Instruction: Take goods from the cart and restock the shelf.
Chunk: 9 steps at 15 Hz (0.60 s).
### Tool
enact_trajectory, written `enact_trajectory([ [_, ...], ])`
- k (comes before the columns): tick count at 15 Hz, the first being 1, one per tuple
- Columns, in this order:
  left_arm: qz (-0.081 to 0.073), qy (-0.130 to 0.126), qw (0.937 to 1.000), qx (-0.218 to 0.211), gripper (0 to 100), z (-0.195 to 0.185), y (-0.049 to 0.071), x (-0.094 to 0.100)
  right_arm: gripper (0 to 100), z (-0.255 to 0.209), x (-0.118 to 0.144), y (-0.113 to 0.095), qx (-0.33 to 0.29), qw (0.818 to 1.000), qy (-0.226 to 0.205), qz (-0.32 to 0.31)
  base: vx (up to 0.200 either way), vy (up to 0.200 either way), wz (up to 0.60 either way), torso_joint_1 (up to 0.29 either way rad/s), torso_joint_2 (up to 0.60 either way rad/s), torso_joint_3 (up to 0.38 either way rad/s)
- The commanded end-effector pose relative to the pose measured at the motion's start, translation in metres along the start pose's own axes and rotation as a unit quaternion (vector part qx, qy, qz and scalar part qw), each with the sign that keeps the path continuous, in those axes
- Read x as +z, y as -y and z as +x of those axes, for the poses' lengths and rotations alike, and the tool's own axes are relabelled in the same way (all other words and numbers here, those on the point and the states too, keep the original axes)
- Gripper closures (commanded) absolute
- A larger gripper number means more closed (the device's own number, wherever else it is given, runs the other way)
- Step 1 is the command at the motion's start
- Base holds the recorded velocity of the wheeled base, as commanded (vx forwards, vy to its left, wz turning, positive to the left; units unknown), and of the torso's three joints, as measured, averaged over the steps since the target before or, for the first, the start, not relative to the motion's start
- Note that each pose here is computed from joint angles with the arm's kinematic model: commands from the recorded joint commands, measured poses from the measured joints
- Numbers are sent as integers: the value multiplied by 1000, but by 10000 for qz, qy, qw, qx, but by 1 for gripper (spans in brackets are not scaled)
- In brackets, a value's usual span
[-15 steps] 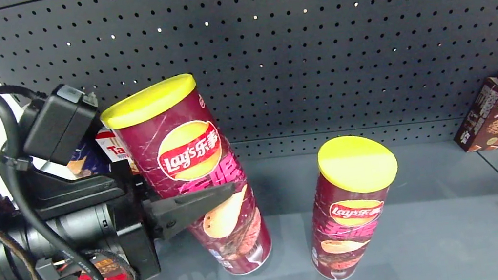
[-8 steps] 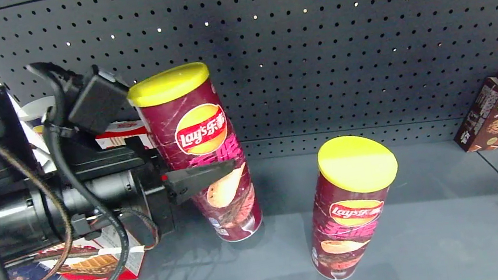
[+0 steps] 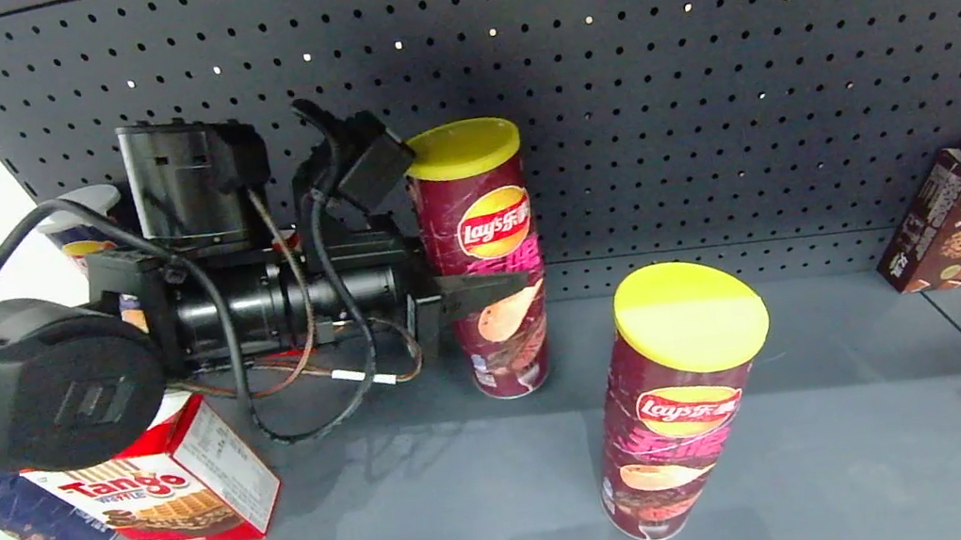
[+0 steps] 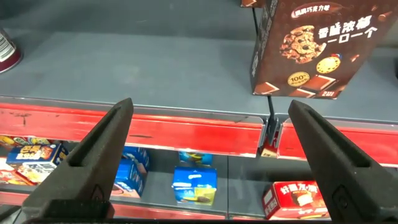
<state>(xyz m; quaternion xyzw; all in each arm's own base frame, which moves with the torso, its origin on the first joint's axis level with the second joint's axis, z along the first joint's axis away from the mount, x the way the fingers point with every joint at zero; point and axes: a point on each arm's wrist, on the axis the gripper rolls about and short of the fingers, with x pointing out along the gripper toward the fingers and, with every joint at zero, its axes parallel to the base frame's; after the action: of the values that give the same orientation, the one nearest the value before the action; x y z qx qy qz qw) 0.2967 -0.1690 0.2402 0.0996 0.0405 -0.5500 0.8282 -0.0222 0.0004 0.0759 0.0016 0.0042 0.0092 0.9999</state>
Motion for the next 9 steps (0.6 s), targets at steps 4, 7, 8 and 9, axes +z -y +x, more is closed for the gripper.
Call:
enact_trajectory([
  [4,18,90,9994,-342,100,46,-33,-14,0,0,0,0,7,10000,-12,0,0,0,0,0,0,0],
  [7,333,253,9944,-973,100,60,-40,-22,0,0,0,0,-1,10000,-12,0,0,0,0,0,0,0],
  [8,371,251,9940,-998,100,64,-41,-24,0,0,0,0,7,10000,-12,0,0,0,0,0,0,0],
  [9,379,258,9938,-1011,100,68,-42,-25,0,0,0,0,-1,10000,-5,-1,0,0,0,0,0,0],
])
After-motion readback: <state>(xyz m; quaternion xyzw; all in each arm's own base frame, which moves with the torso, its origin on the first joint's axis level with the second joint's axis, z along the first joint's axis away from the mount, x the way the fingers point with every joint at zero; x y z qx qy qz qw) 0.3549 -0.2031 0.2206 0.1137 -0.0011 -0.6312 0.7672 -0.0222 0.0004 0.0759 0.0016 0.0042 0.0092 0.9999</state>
